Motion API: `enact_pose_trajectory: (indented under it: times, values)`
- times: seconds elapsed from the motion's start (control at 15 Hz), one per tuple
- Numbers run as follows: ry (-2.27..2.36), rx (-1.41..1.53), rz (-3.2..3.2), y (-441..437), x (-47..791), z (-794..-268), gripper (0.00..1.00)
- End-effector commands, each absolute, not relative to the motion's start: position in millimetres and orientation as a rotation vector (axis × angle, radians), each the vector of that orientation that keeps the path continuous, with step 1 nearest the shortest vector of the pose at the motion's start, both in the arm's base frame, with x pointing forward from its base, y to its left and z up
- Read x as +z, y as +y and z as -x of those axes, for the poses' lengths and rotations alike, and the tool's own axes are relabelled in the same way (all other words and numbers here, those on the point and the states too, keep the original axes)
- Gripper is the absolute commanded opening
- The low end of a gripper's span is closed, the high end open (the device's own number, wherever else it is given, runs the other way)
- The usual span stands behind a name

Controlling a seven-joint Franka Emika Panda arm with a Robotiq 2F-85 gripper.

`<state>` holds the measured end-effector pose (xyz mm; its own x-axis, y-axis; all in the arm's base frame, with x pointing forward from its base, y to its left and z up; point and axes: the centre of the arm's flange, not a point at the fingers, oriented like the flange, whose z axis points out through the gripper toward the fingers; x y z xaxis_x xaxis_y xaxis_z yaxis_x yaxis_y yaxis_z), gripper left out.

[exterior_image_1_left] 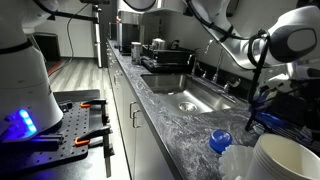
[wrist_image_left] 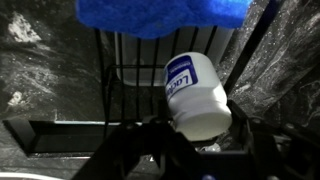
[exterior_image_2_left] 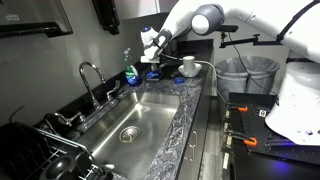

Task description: Pick the bottle and move it to the left on the counter

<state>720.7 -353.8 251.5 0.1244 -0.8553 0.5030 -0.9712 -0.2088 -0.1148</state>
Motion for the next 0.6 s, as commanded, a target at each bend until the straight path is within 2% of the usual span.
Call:
enact_pose_trajectory:
  times: [0.0, 0.53]
  values:
    - [-1.796, 0.694, -2.179, -351, 270, -724, 0.29]
    - [-1.714, 0.787, -2.185, -328, 328, -688, 0.28]
